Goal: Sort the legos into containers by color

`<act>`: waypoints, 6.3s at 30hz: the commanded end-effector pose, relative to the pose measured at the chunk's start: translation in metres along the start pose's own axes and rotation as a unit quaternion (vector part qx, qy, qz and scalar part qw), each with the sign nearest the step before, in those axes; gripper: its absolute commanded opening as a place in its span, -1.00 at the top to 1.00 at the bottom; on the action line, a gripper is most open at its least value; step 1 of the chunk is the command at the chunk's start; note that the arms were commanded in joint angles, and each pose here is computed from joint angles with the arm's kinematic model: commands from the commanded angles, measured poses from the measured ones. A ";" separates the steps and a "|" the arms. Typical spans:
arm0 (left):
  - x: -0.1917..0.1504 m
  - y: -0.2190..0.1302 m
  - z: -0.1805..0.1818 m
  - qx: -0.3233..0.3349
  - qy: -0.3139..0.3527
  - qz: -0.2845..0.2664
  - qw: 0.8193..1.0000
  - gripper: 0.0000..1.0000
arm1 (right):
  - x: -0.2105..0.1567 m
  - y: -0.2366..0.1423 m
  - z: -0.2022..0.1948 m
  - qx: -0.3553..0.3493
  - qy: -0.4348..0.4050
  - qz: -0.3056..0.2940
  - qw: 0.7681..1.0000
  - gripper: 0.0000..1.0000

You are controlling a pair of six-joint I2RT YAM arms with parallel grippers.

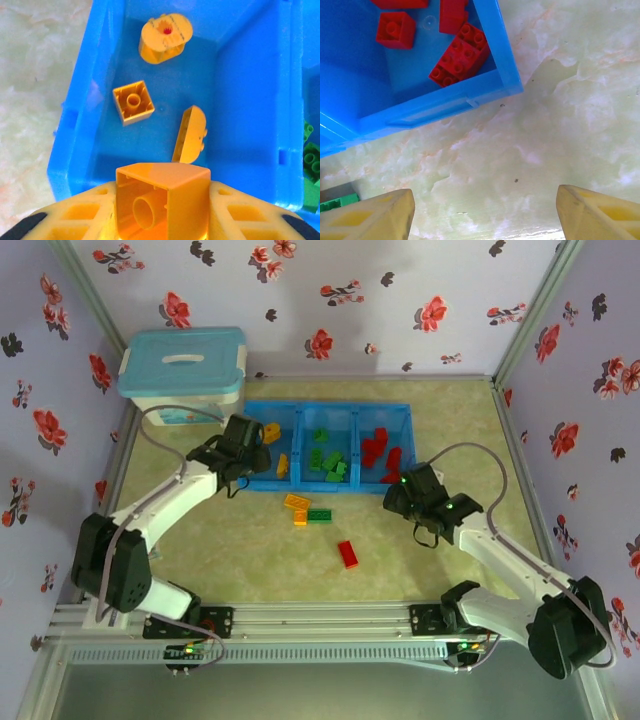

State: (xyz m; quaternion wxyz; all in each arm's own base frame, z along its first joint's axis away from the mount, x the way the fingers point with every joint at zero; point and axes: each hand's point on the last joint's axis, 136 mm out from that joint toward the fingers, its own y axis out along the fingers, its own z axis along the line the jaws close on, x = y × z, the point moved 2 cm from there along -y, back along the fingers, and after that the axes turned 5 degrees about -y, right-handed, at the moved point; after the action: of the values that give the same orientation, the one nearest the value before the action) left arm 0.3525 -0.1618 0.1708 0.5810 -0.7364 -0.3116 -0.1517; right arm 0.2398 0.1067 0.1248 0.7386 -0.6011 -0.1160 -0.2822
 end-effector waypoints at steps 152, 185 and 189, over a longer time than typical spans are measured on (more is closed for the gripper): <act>-0.161 0.037 -0.029 -0.057 0.064 0.146 0.986 -0.11 | 0.054 0.011 0.049 -0.022 -0.095 0.047 0.994 -0.19; -0.159 0.007 0.012 0.005 0.073 0.111 0.991 -0.44 | 0.036 0.009 0.069 -0.007 -0.100 0.049 0.994 -0.16; -0.165 0.014 0.010 0.012 0.080 0.120 0.990 -0.41 | 0.032 0.008 0.064 -0.010 -0.100 0.047 0.994 -0.15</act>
State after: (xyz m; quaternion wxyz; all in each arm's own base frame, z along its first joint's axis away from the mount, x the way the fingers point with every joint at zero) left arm 0.2320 -0.1970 0.0609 0.6201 -0.7519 -0.1829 -0.1287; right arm 0.2859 0.1640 0.1514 0.7346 -0.6347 -0.1601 -0.1786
